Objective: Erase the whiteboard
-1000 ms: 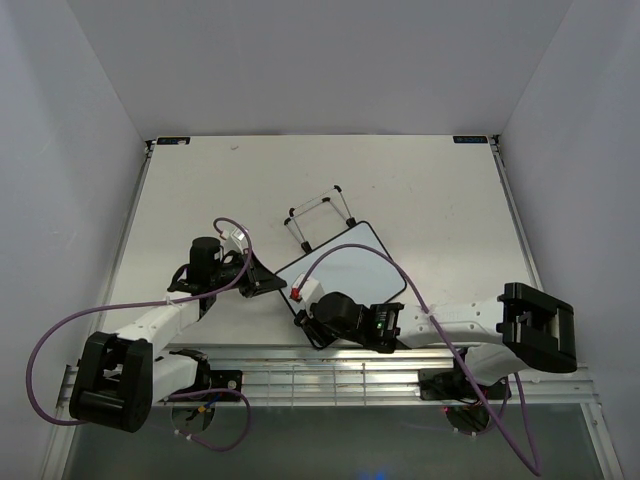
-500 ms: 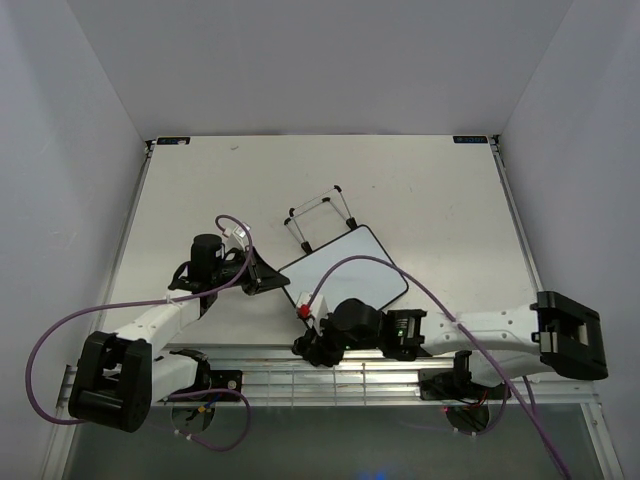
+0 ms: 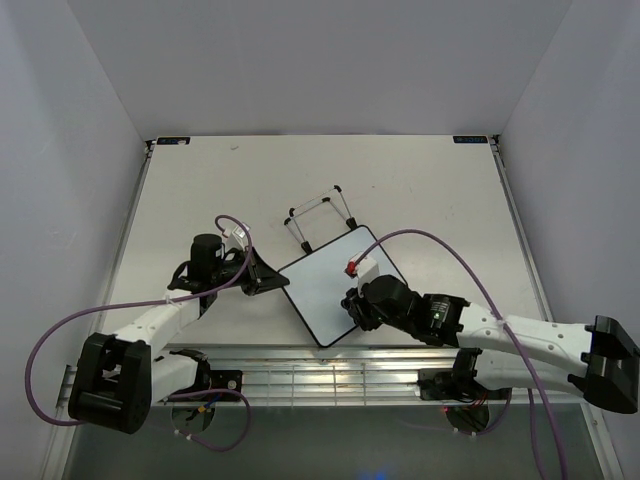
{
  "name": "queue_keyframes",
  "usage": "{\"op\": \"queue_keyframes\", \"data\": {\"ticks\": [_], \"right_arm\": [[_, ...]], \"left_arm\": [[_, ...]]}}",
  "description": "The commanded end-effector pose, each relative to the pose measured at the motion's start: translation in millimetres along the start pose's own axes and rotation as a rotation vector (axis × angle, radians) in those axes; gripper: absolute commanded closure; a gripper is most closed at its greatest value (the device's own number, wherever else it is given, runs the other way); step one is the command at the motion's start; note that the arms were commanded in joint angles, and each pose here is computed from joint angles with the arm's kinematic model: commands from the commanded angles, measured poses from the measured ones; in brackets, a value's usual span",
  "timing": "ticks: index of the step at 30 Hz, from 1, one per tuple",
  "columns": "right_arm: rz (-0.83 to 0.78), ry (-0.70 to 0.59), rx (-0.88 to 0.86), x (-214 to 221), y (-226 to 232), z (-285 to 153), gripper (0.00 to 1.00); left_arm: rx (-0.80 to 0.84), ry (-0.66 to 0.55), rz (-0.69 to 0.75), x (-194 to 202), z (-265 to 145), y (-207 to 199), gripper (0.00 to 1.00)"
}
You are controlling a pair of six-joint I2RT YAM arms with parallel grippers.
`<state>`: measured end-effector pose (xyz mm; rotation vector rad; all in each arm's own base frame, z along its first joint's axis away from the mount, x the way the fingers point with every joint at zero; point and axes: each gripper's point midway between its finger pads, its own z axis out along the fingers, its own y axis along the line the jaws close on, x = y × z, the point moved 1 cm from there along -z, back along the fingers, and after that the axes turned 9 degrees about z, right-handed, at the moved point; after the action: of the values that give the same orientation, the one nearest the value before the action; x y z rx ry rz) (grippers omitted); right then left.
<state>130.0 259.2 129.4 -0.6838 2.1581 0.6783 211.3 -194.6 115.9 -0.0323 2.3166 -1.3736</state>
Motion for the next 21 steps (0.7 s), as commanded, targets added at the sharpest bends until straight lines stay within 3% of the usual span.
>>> {"op": "queue_keyframes", "data": {"ticks": [1, 4, 9, 12, 21], "right_arm": [[-0.006, 0.096, 0.179, 28.8, -33.7, 6.4, 0.92], [-0.015, 0.132, 0.121, 39.9, -23.9, 20.6, 0.92], [-0.006, 0.147, -0.16, 41.5, 30.2, 34.4, 0.92], [-0.031, 0.16, -0.369, 46.0, 70.0, 27.7, 0.92], [-0.101, 0.286, -0.667, 61.5, 137.4, 13.7, 0.92]], "left_arm": [[-0.027, -0.047, 0.068, -13.9, -2.7, -5.2, 1.0], [-0.021, -0.05, 0.065, -14.2, -3.4, -7.3, 1.0], [-0.009, -0.064, 0.057, -15.6, -5.1, -11.6, 1.0], [-0.006, -0.07, 0.059, -16.5, -6.3, -13.9, 1.0], [0.006, -0.077, 0.06, -20.3, -6.9, -19.1, 1.0]]}}
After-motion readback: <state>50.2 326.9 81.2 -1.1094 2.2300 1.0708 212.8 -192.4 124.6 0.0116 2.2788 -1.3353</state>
